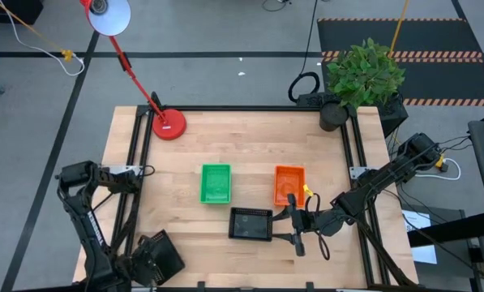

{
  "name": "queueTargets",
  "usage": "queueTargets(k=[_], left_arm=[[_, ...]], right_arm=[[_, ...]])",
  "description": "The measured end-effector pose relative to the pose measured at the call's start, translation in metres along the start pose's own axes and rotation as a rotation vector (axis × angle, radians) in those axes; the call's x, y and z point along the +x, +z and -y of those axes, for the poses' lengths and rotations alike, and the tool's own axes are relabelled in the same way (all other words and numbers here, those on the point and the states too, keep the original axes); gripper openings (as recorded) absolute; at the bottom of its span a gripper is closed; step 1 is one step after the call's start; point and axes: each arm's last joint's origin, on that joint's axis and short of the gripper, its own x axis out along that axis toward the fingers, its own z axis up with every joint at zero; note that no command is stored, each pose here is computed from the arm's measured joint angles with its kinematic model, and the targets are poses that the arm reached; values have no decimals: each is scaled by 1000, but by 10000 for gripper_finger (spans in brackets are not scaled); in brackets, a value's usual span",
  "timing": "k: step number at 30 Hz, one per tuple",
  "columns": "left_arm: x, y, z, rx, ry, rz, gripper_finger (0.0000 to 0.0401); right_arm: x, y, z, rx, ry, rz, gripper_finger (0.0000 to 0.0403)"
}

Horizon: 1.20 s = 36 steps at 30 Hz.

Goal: Stack baskets by color
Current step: Stack the left black bin on top of the right black bin

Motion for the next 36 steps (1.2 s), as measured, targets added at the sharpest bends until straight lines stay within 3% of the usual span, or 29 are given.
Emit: queueTargets(k=[5,13,16,26,30,36], left_arm=[[0,3,-4,-10,56,51,15],[-9,28,-20,-124,53,78,19],[-21,43,-31,-163,62,96,8],[-65,93,-81,-269,197,268,7],[-73,109,-108,-327,233,303,18],[-78,123,-150,-240,290,259,7]], right_arm=[[0,0,0,0,0,0,205],[-3,-2,-6,15,15,-2,205],[-5,-2,-8,12,-35,14,205],[-8,6,-20,85,-123,64,205],[-1,16,-37,35,-157,70,205],[19,32,-61,-67,-184,-4,205]])
